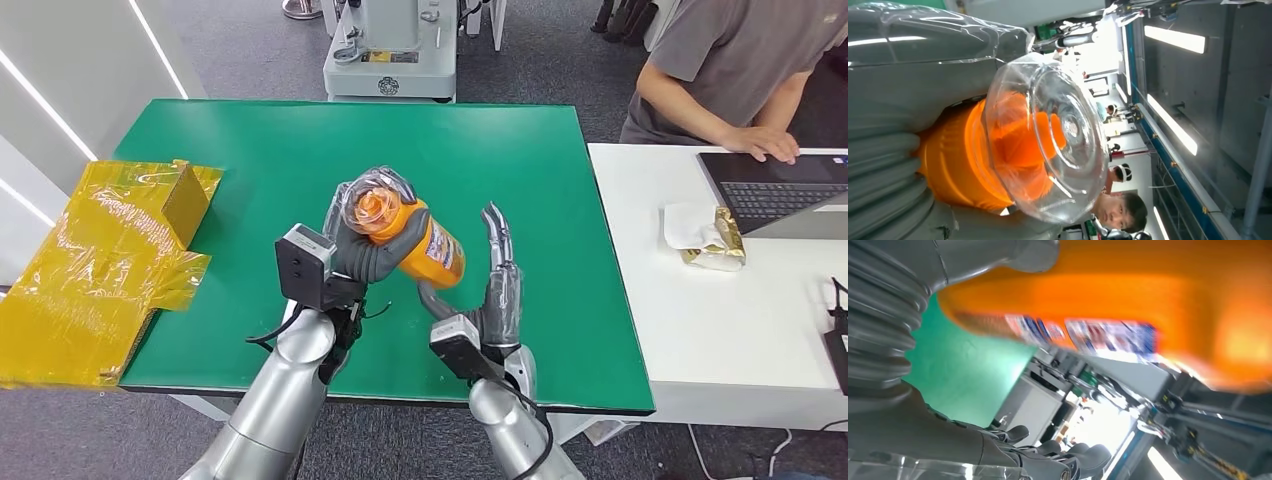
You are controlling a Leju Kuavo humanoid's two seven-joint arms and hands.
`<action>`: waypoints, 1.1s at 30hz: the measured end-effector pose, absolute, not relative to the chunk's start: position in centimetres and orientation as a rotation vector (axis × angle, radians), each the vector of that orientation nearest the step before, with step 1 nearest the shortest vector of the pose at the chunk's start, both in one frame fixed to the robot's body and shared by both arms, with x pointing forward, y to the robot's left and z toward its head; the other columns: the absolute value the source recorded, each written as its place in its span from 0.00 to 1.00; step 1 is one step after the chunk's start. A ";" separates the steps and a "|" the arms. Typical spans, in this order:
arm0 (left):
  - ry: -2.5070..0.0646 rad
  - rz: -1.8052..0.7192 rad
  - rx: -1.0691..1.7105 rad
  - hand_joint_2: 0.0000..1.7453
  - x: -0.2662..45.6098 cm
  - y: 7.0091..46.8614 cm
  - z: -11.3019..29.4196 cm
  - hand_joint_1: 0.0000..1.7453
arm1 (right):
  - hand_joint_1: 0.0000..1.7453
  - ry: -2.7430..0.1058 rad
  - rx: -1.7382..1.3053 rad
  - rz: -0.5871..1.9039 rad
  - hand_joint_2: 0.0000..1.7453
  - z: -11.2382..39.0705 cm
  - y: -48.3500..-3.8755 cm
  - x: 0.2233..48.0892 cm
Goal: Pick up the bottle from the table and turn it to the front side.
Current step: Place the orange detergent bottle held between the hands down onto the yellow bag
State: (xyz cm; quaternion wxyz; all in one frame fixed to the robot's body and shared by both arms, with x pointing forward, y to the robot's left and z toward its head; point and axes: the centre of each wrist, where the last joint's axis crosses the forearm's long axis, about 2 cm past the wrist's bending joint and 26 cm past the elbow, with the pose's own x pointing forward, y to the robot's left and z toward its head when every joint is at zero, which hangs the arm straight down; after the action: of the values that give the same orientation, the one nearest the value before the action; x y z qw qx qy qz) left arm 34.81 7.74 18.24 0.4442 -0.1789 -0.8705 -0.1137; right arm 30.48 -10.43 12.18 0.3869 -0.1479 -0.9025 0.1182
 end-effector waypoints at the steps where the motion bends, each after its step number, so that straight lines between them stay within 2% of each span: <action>1: -2.162 -0.283 -0.429 1.00 34.8 7.9 18.2 1.00 | 0.00 -2.313 -0.371 0.277 1.00 12.4 -10.4 29.9; 17: -2.198 -0.333 -0.257 1.00 35.5 9.1 17.1 1.00 | 0.00 -2.532 -0.391 0.086 1.00 17.4 -11.0 25.7; 29: -2.199 -0.329 0.038 1.00 36.8 13.8 15.5 1.00 | 0.00 -2.519 -0.375 0.004 1.00 17.3 -12.0 22.4; 33: -2.198 -0.361 0.279 1.00 37.5 16.2 15.1 1.00 | 0.00 -2.509 -0.365 -0.003 1.00 17.2 -12.0 22.2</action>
State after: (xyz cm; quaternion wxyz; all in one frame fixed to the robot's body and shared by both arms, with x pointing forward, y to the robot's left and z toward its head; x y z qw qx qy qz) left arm 37.49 16.17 15.08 0.4335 0.1121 -0.8823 -0.1449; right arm 22.18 -12.04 17.15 0.2986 -0.1373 -0.9444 -0.0010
